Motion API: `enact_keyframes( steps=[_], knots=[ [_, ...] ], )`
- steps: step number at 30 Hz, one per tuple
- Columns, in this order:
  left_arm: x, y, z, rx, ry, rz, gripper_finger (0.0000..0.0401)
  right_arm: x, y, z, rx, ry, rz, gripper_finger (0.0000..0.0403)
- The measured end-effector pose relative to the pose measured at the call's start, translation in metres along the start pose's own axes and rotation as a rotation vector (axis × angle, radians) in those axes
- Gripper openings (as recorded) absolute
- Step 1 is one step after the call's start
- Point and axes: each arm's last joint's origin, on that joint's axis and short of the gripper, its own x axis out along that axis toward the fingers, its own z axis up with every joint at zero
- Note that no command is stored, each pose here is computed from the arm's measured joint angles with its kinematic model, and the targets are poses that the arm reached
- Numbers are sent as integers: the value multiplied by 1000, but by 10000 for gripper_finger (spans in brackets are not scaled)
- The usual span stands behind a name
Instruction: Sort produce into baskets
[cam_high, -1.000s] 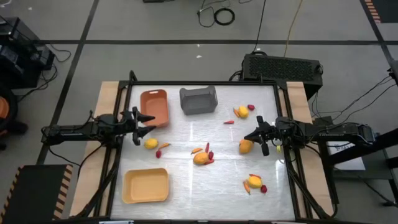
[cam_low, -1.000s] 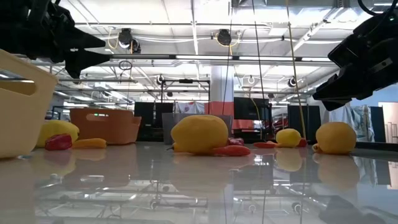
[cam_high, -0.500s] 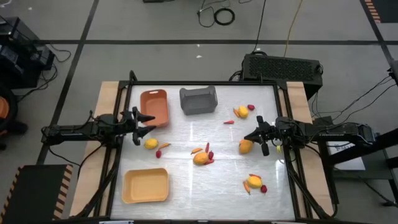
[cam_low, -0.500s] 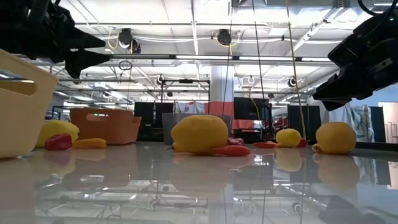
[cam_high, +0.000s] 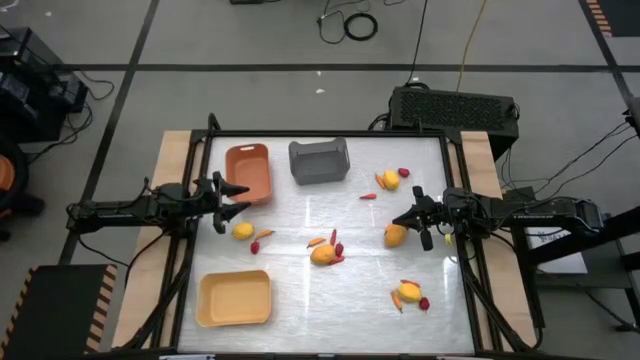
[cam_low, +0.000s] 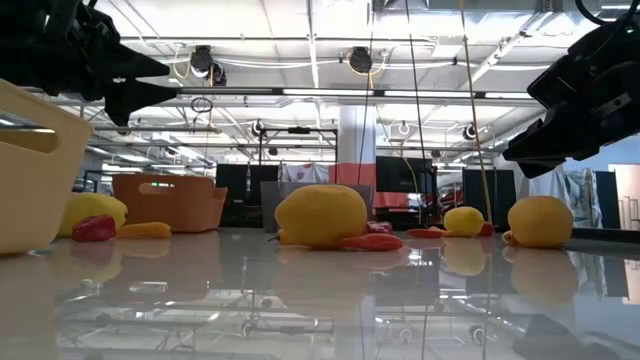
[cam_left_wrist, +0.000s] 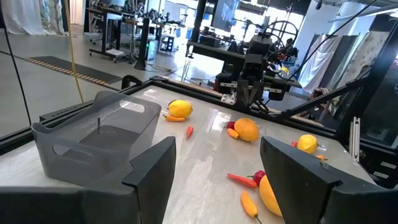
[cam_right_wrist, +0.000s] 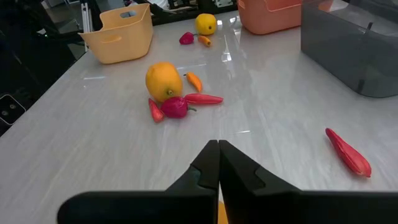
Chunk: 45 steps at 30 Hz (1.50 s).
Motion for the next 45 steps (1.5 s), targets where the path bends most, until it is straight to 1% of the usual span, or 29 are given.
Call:
enact_keyframes(
  steps=[18,22,24,30,33,35,37,40,42,45],
  knots=[
    [0,0,0,0,0,0,242,0,0,0,0,-3,1,0],
    [0,0,0,0,0,0,242,0,0,3,-9,-32,4,0],
    [0,0,0,0,0,0,242,0,0,3,27,-31,5,0],
    [0,0,0,0,0,0,242,0,2,7,329,-72,29,0],
    [0,1,0,0,-6,24,242,0,2,7,413,-70,31,0],
    [0,1,0,-9,-9,30,242,0,1,7,416,-72,26,0],
    [0,0,2,-69,-25,26,242,0,1,9,431,-87,28,0],
    [0,-1,8,-164,-84,8,242,-1,2,13,452,-132,47,0],
    [-1,-1,9,-161,-99,5,242,-2,3,18,431,-172,62,0],
    [-1,-1,11,-122,-117,17,242,-3,4,23,396,-230,79,0]
  ],
)
